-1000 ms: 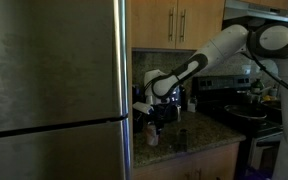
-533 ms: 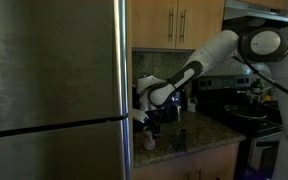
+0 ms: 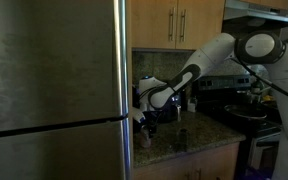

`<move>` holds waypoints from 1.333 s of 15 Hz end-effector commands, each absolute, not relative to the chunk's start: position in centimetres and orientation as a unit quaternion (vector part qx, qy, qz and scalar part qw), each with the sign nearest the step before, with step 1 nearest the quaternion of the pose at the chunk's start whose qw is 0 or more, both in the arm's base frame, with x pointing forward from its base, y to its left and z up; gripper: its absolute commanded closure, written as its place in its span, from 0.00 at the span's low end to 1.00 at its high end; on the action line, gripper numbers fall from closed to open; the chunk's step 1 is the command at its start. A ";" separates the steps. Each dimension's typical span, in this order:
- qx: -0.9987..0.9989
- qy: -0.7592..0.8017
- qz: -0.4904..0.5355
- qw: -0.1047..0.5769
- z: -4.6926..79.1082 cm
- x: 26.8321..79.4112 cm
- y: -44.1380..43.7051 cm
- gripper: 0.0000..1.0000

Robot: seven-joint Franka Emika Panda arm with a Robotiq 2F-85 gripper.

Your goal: Move the can to the right then back to the left of the counter

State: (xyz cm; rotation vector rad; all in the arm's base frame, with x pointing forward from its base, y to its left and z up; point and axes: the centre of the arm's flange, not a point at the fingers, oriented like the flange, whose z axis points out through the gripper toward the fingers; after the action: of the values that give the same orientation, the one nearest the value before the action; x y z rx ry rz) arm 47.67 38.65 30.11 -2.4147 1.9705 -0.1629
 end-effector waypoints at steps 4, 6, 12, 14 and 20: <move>-0.752 0.658 -0.031 0.002 31.3 48.5 38.4 0.55; -0.745 0.667 -0.024 -0.009 31.5 48.5 38.4 0.55; -0.744 0.668 -0.025 -0.019 30.5 47.4 38.2 0.55; -0.743 0.668 -0.024 -0.019 30.2 47.1 38.3 0.55; -0.744 0.668 -0.035 0.000 30.2 46.6 38.3 0.55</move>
State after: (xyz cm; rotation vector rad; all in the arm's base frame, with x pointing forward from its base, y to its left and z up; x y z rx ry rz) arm 47.46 38.66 30.34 -2.3579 2.1058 -0.0845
